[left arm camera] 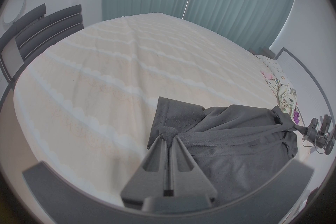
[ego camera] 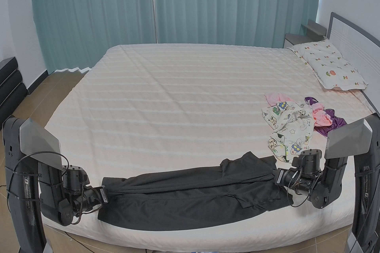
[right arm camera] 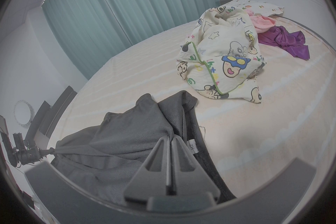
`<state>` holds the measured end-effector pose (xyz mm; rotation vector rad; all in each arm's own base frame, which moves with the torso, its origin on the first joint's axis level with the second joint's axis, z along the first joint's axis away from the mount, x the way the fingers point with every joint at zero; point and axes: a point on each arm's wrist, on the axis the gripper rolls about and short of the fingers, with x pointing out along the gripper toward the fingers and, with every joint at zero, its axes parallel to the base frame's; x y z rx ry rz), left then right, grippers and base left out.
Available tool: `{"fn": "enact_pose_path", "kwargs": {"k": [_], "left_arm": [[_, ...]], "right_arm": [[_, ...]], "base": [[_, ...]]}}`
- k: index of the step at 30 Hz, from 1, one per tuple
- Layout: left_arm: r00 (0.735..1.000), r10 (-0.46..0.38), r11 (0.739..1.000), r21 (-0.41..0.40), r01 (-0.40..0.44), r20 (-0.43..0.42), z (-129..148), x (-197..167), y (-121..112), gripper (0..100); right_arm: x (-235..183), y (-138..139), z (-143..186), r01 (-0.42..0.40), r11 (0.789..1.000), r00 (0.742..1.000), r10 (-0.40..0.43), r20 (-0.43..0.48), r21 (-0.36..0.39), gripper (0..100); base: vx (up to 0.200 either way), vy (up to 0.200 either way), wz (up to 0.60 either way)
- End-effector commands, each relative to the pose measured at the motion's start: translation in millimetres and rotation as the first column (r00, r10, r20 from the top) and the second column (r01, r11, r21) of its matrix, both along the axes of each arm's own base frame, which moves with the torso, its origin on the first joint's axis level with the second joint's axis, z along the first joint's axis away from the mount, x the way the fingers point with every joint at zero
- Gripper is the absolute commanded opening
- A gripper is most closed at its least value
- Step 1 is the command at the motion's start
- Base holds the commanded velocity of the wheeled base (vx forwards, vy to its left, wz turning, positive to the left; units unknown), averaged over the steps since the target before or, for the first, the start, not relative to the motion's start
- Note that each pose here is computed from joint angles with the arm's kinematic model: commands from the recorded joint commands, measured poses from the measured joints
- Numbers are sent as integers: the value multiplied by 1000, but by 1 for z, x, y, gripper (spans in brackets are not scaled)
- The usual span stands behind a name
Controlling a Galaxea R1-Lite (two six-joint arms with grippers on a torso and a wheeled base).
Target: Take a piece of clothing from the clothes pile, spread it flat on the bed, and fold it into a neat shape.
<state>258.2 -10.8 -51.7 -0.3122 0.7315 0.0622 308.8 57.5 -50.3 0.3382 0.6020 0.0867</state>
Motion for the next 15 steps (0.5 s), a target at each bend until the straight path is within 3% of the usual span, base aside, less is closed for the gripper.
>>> {"fn": "enact_pose_path", "kwargs": {"k": [1, 2, 3, 8, 15], "left_arm": [[999, -3, 1000, 0, 3, -32, -7, -7, 0, 0], [1000, -3, 1000, 0, 3, -31, -7, -7, 0, 0], [1000, -6, 1000, -2, 6, -22, -6, -8, -1, 100], [1000, 3, 1000, -4, -3, 3, -2, -13, 1, 100], [996, 74, 997, -43, -71, 50, 13, -13, 11, 100]], "right_arm": [[-6, -1, -13, -8, 1000, 999, 8, -39, -18, 0], [-7, -1, -14, -8, 1000, 999, 8, -41, -18, 0], [-7, -1, -14, -11, 1000, 1000, 10, -26, -14, 100], [-14, -3, 5, -29, 999, 999, 27, 40, 35, 100], [-11, -17, 37, 8, 993, 993, -22, 117, 122, 100]], "base": [[0, 0, 0], [0, 0, 0], [0, 0, 0], [0, 0, 0], [0, 0, 0]]}}
